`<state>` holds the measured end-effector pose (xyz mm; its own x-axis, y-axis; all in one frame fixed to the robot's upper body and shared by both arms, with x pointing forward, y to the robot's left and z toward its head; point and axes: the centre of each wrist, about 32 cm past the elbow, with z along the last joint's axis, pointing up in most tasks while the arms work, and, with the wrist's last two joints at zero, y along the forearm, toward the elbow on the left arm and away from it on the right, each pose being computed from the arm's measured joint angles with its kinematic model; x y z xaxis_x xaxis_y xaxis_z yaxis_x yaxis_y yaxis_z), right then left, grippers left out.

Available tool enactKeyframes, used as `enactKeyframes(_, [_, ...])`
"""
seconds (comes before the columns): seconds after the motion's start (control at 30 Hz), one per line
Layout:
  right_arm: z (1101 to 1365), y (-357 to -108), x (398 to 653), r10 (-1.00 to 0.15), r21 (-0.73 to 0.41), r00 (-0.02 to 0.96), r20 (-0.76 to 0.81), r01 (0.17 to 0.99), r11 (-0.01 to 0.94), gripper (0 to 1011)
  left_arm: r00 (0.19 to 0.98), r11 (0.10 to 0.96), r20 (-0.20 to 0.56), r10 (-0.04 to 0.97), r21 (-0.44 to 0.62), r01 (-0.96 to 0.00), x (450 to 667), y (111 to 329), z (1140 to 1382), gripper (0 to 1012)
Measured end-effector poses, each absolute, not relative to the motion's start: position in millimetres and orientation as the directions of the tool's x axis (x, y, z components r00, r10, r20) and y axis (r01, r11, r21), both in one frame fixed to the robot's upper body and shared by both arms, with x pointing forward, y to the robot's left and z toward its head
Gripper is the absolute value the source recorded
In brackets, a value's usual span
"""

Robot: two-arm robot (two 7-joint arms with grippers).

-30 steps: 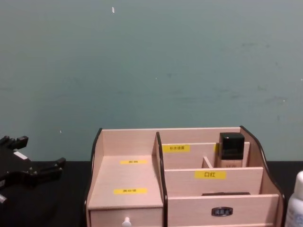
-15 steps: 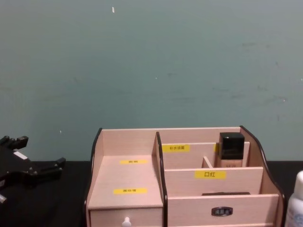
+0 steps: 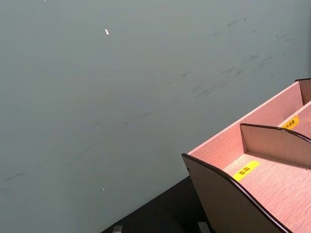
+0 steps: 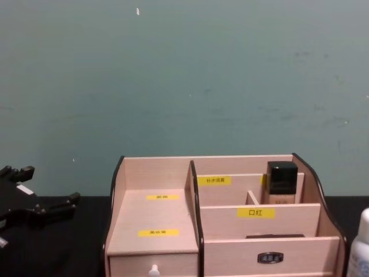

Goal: Pick up the facial cleanser and watermelon frost from the table and place them into the tiered storage box.

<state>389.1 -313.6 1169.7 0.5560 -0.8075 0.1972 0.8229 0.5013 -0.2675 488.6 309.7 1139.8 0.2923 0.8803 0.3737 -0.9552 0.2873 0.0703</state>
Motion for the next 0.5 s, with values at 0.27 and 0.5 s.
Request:
enactKeyframes(0.27, [1165, -310, 400, -0.804, -0.263, 0.566, 0.183, 0.816, 0.514, 1003, 0.292, 0.287, 0.374, 0.880, 0.070, -0.955, 489, 310, 1140, 1001])
enactKeyframes(0.5, [1162, -307, 408, -0.803, -0.259, 0.568, 0.177, 0.815, 0.519, 1002, 0.292, 0.287, 0.374, 0.880, 0.070, -0.955, 489, 310, 1140, 1001])
